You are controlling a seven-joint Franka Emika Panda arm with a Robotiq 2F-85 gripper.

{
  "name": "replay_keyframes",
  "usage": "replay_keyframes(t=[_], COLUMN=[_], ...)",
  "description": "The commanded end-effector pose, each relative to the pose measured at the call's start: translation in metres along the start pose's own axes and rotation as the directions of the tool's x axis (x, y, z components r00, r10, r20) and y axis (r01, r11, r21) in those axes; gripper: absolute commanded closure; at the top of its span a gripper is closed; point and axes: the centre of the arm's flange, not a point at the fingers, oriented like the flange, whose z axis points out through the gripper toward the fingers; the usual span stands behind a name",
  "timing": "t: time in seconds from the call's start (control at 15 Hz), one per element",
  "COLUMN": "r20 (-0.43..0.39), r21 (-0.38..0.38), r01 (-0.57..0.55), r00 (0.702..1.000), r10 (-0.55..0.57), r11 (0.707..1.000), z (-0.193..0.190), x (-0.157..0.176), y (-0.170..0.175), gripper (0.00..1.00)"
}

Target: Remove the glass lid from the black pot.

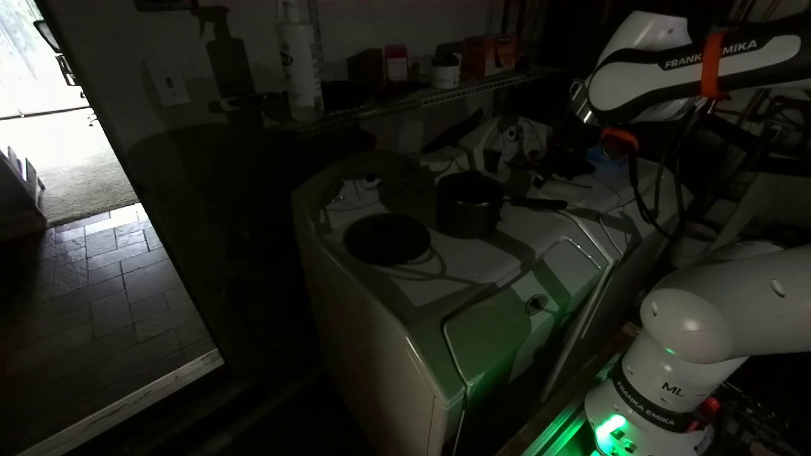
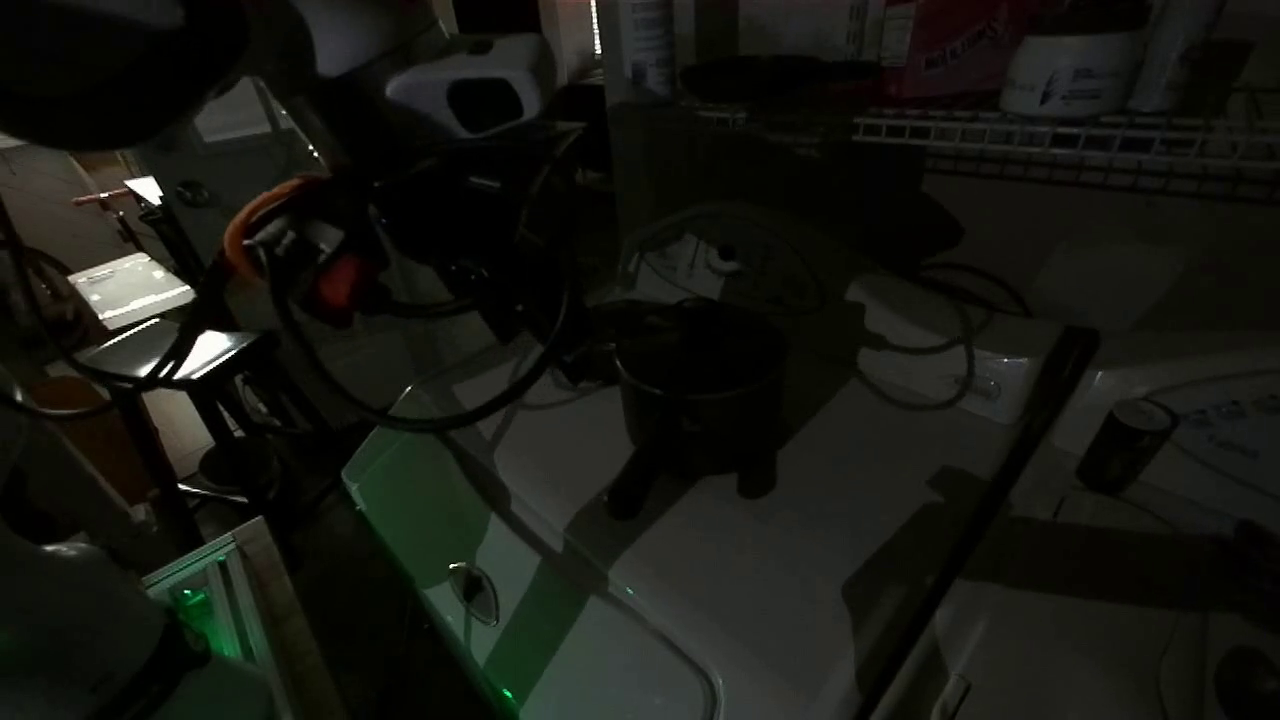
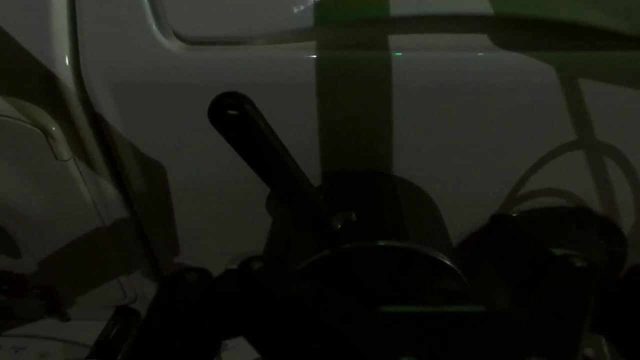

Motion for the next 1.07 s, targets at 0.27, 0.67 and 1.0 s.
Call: replay_keyframes(t=[0.27,0.67,1.0], r20=[-0.052,-0.062,-0.061], r21=[-0.039,-0.060,-0.077], r01=[-0.077,-0.117,-0.137], r00=[0.996,0.992,0.989], r10=[0.075,0.113,0.133], r11=[0.996,0.991,0.988], z=[-0.024,-0.040,-0.044], x=[0.038,0.061,0.079], y=[-0.004,-0.006,-0.010], gripper=[0.00,0.00,0.00])
